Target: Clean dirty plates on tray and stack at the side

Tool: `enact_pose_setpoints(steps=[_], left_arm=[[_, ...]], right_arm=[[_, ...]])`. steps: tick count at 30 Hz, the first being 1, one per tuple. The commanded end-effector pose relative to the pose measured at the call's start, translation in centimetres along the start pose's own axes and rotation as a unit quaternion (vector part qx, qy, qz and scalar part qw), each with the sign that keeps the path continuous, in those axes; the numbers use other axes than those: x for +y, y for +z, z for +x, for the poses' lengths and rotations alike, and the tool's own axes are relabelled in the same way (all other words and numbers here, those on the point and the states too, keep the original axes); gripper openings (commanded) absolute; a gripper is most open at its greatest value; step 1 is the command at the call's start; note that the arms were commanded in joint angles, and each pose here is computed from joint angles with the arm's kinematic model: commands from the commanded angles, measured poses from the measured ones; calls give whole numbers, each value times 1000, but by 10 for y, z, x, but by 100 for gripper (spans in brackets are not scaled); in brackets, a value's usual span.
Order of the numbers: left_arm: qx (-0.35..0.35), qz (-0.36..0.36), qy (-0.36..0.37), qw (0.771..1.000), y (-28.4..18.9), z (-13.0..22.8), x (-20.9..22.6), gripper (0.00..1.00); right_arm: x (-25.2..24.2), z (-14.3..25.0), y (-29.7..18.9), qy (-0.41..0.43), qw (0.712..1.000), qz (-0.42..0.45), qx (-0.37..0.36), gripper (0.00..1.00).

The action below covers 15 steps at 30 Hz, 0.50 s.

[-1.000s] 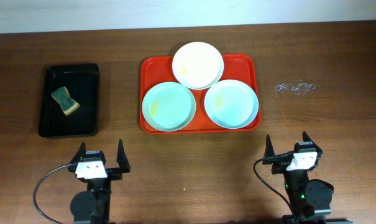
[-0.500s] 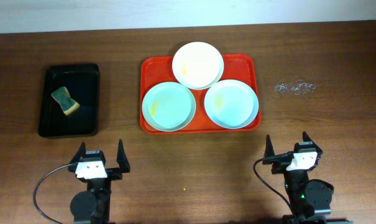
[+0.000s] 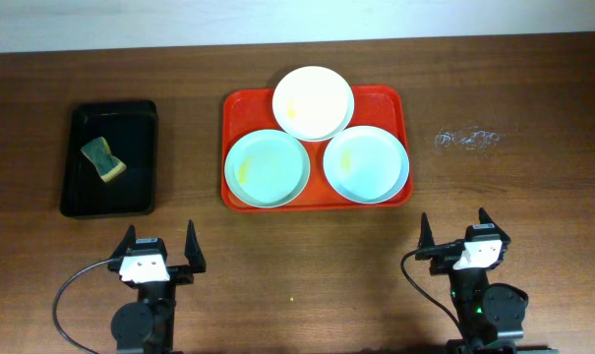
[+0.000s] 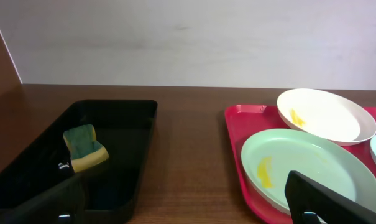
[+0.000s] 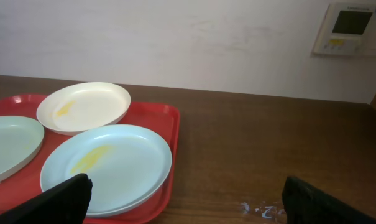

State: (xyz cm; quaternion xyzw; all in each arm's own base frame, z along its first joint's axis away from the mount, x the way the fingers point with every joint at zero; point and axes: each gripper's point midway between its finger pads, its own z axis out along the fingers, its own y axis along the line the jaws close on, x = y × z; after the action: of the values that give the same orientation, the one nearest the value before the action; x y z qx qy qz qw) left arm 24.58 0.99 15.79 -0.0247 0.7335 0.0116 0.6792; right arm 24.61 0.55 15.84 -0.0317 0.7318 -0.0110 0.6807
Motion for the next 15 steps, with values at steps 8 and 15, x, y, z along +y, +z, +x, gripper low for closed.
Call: enact_pose_setpoints(steps=[8, 15], left_arm=[[-12, 75, 3, 997, -2, -5, -25, 99], [-261, 212, 52, 940, -50, -119, -73, 99]], right_arm=[[2, 2, 0, -2, 1000, -4, 2, 99], [2, 2, 0, -2, 1000, -4, 2, 99]])
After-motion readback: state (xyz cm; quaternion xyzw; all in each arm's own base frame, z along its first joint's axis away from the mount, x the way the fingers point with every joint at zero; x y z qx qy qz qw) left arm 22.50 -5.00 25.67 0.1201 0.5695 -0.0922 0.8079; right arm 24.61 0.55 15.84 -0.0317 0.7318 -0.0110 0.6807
